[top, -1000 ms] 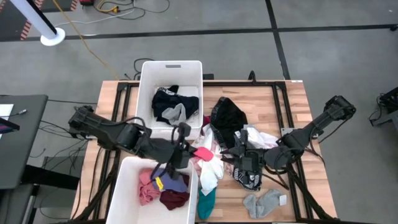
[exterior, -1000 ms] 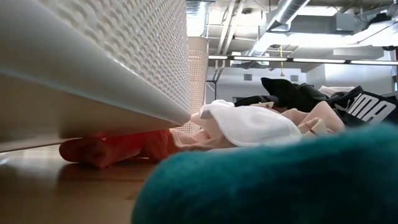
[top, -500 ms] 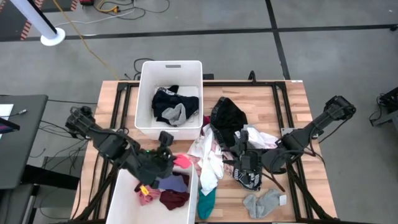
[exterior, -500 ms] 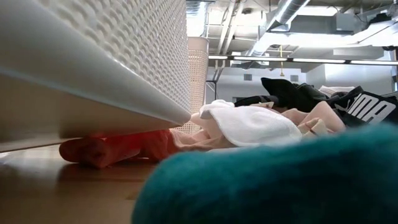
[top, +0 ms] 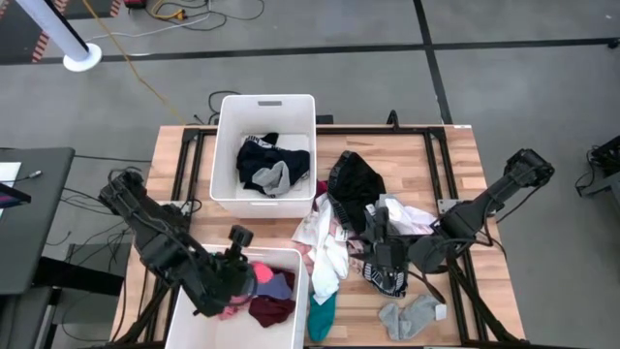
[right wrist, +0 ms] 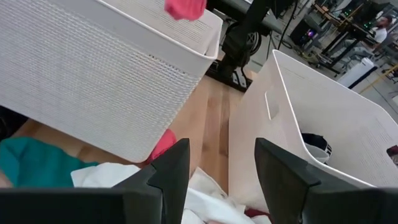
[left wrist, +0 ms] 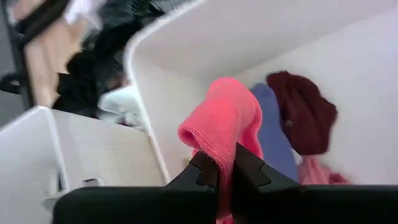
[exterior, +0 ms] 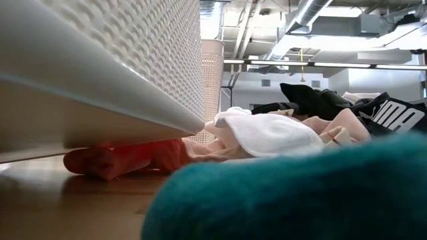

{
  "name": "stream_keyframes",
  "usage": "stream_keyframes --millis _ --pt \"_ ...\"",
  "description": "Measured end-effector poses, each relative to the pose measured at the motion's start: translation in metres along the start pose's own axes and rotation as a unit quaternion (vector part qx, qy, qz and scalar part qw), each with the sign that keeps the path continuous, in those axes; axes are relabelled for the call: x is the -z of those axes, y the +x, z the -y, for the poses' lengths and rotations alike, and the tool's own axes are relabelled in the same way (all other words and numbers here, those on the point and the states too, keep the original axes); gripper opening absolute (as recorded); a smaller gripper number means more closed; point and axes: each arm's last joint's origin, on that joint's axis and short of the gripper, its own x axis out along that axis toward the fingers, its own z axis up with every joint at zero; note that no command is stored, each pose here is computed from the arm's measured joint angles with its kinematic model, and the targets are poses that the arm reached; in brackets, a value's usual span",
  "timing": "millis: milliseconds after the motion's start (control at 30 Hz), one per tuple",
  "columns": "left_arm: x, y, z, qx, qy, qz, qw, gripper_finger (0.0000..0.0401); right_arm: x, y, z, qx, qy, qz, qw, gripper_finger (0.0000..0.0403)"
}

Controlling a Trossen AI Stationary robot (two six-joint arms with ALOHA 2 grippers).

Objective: Sort clothes
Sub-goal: Put the pink sock into the bottom white laundry bin

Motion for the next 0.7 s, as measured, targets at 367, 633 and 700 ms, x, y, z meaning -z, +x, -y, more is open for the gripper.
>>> stream_keyframes --millis 367,633,700 --pt "0.013 0.037 0.023 0.038 -0.009 -0.033 0.999 0.0008 0.000 0.000 -0.001 -0.002 0.019 -0.001 1.000 0.0193" --pt "0.020 0.058 0.034 0.050 -0.014 -0.038 0.998 0.0008 0.001 -0.003 -0.004 -0.010 0.022 -0.003 1.000 0.0193" --pt "0.023 0.063 0.036 0.050 -0.012 -0.042 0.998 0.0008 0.001 -0.003 -0.004 -0.010 0.024 -0.005 1.000 0.0193"
